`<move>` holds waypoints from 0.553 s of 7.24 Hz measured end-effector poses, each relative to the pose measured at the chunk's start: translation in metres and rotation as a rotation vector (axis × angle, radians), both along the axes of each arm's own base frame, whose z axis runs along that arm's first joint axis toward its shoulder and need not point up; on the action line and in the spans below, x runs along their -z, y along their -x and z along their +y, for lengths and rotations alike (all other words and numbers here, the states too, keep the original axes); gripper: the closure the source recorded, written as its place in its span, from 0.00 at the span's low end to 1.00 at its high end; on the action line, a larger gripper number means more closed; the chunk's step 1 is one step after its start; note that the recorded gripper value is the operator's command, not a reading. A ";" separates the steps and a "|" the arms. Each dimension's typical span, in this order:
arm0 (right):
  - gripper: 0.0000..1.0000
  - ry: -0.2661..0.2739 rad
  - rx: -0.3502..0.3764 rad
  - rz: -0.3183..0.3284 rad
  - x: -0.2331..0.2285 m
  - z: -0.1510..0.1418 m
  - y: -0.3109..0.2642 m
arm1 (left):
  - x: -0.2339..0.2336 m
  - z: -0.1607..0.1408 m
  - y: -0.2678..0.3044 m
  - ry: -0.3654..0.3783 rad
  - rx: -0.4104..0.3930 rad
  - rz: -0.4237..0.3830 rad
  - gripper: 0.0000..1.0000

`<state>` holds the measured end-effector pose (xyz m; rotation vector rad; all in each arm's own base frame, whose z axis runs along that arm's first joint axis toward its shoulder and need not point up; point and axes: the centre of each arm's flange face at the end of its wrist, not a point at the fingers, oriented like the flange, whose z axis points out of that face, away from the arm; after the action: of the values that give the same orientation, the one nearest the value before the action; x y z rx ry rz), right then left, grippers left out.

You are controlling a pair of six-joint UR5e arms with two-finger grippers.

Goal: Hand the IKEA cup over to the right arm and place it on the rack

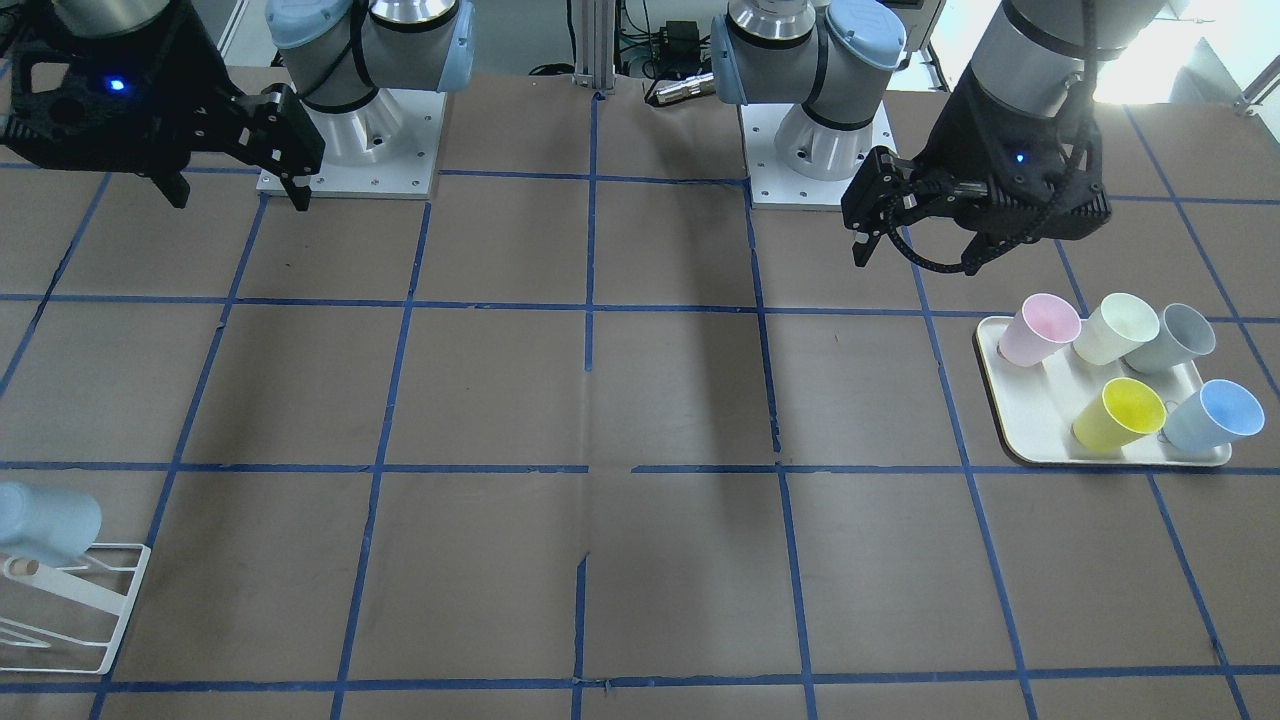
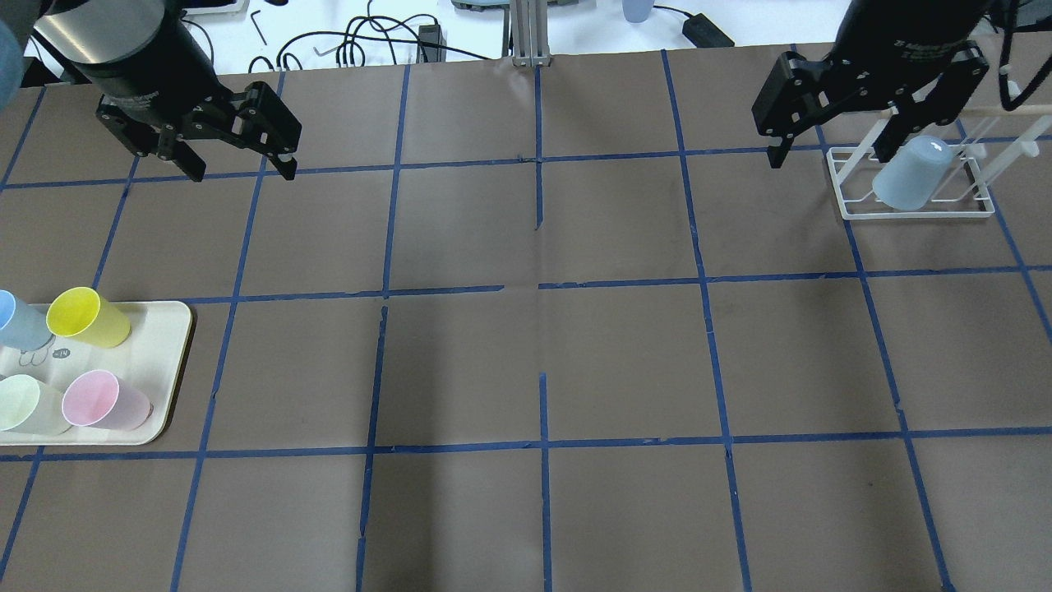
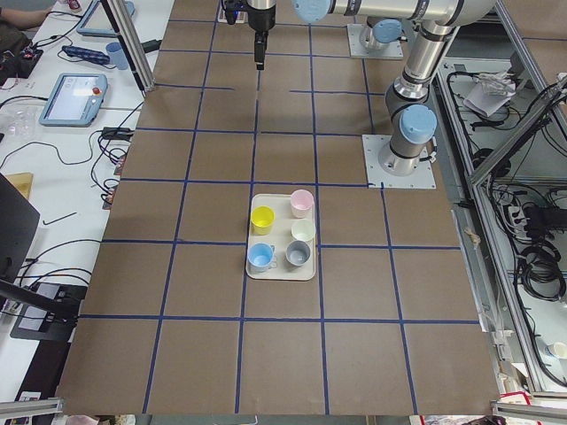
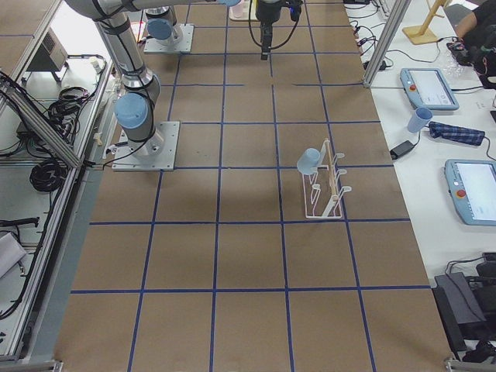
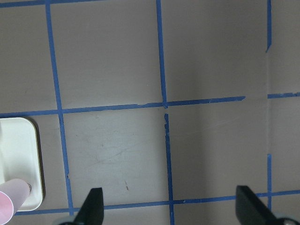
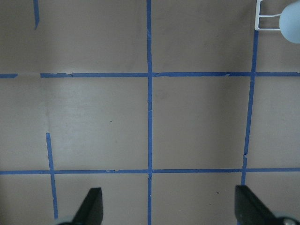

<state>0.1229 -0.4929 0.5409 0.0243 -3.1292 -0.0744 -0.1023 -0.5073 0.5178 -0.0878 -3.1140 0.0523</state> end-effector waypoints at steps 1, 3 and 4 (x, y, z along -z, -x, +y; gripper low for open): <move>0.00 -0.003 -0.012 -0.001 0.002 -0.003 -0.007 | 0.000 0.002 0.000 0.001 0.001 0.001 0.00; 0.00 0.011 -0.024 -0.002 0.002 -0.007 -0.010 | 0.000 0.003 0.001 0.001 0.003 0.001 0.00; 0.00 0.041 -0.025 -0.001 0.001 -0.010 -0.010 | 0.000 0.003 0.001 0.001 0.003 0.001 0.00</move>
<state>0.1328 -0.5032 0.5402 0.0631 -3.1296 -0.0096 -0.1033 -0.5043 0.5180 -0.0926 -3.1127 0.0536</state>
